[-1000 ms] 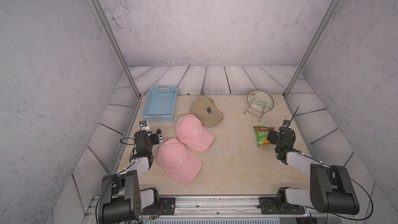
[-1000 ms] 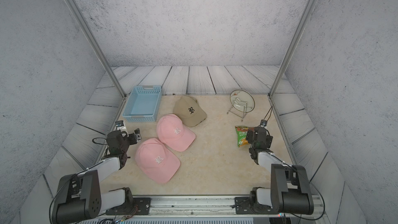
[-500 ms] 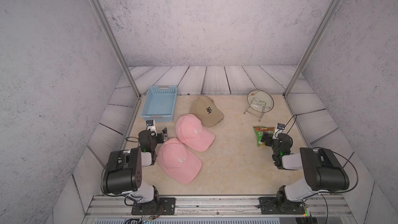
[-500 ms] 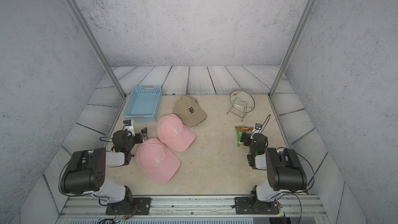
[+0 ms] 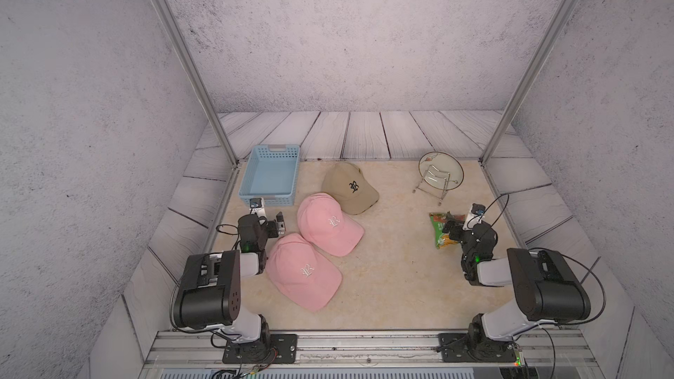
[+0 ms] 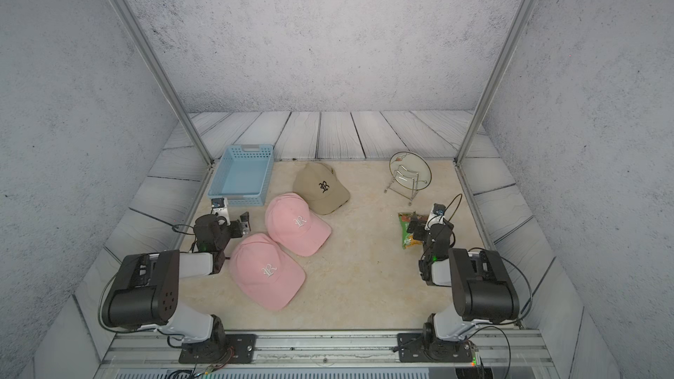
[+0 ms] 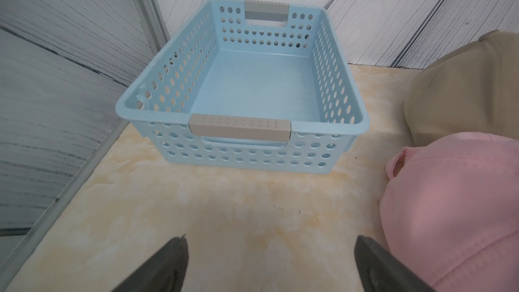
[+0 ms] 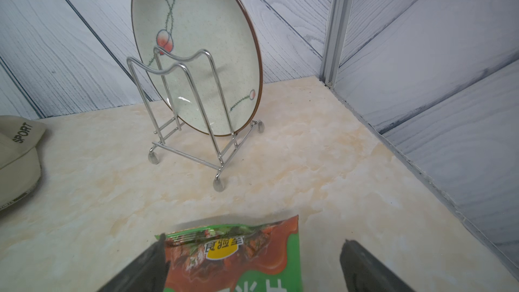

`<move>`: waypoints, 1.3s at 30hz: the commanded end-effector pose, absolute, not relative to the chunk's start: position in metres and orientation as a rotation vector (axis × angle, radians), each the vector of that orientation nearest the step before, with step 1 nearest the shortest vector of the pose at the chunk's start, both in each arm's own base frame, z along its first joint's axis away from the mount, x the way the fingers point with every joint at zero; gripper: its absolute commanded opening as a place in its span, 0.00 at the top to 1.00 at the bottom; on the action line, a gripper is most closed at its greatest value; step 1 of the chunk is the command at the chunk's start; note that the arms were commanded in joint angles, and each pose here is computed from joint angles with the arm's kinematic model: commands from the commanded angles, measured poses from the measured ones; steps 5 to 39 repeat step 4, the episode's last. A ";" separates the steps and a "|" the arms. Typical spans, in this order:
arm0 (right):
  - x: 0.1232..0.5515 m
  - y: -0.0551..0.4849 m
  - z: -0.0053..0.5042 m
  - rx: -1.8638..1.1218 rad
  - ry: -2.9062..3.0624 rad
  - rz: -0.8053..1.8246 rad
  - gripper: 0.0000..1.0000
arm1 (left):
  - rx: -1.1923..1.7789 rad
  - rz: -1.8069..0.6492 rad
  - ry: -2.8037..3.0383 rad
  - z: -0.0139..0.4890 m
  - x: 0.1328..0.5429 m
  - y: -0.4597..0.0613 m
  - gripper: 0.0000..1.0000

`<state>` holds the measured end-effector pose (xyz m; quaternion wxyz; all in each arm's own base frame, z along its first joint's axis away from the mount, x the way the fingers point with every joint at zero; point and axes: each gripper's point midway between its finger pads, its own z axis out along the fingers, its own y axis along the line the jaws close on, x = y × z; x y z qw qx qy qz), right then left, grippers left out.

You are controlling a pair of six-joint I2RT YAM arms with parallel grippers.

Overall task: Turn the baseball cap inside out
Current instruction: Reset both arms

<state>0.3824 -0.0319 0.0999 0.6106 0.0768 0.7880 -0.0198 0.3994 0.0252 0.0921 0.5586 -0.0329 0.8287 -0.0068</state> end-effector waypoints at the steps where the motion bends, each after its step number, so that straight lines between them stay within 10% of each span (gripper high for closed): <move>1: 0.383 -0.030 0.099 0.161 1.816 -0.040 0.00 | -0.092 0.010 1.929 0.099 0.399 0.028 0.02; 39: 0.383 -0.030 0.099 0.161 1.816 -0.041 0.00 | -0.100 0.017 1.926 0.100 0.399 0.030 0.02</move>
